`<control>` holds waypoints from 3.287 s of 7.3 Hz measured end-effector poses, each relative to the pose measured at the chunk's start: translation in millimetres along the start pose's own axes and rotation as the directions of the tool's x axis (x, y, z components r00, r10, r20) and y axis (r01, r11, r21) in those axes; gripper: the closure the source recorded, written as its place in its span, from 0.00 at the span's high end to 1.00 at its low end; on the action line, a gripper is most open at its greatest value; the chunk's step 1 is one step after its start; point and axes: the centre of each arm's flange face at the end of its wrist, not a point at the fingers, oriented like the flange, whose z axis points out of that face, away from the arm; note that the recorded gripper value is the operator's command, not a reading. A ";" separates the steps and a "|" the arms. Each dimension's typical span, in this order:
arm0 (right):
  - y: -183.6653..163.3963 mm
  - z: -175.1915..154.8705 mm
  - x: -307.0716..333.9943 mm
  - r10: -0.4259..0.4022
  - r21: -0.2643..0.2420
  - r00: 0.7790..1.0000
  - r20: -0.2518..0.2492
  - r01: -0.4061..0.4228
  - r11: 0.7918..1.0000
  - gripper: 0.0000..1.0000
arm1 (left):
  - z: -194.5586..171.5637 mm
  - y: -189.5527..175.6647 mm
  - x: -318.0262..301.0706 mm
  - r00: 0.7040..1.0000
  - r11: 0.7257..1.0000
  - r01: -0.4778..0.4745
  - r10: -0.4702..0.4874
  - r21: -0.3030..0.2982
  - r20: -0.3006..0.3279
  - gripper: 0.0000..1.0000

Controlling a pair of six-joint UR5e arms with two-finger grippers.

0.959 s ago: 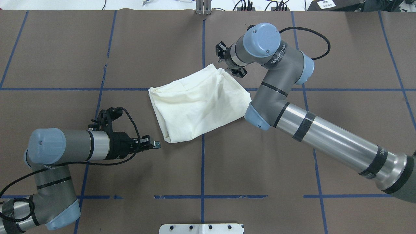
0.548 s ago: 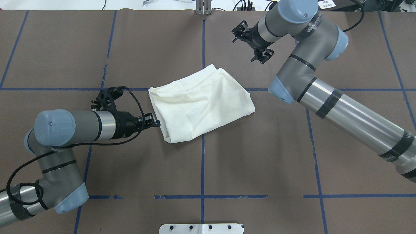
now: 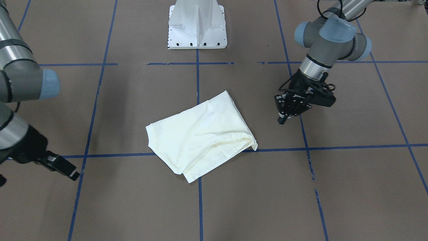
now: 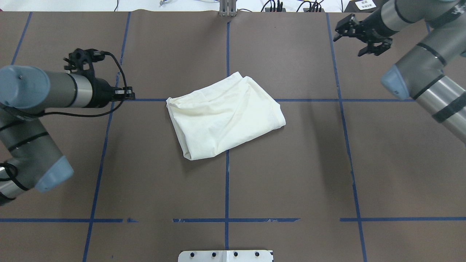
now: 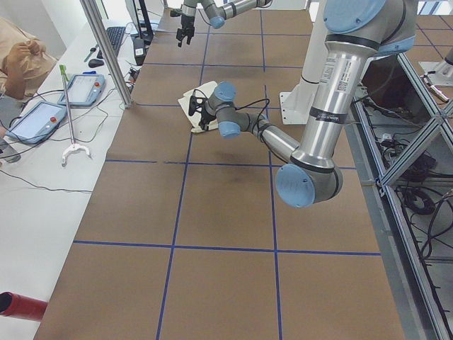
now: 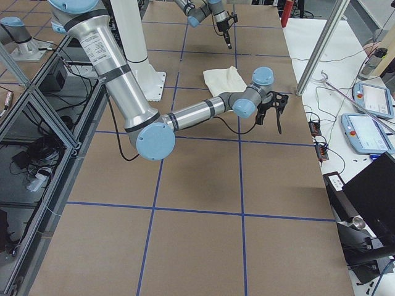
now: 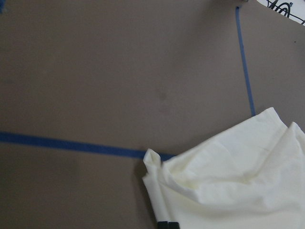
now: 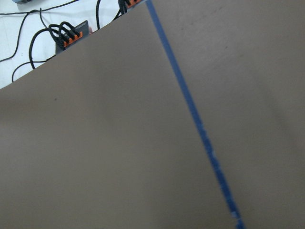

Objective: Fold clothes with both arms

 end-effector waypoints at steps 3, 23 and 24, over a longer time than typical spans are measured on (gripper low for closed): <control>-16.7 -76.7 175.1 -0.333 -0.042 0.928 -0.164 0.331 0.943 1.00 | -99.8 -80.9 -173.3 0.945 0.963 -0.264 0.268 -0.047 0.189 0.17; 57.8 -118.9 333.0 -0.500 -0.258 0.852 -0.153 0.454 0.853 1.00 | -250.0 -33.0 -353.5 0.980 0.936 -0.033 0.099 -0.351 0.171 1.00; 58.0 -119.3 333.1 -0.494 -0.256 0.856 -0.151 0.449 0.856 1.00 | -249.8 -32.7 -354.0 0.980 0.936 -0.032 0.098 -0.351 0.171 1.00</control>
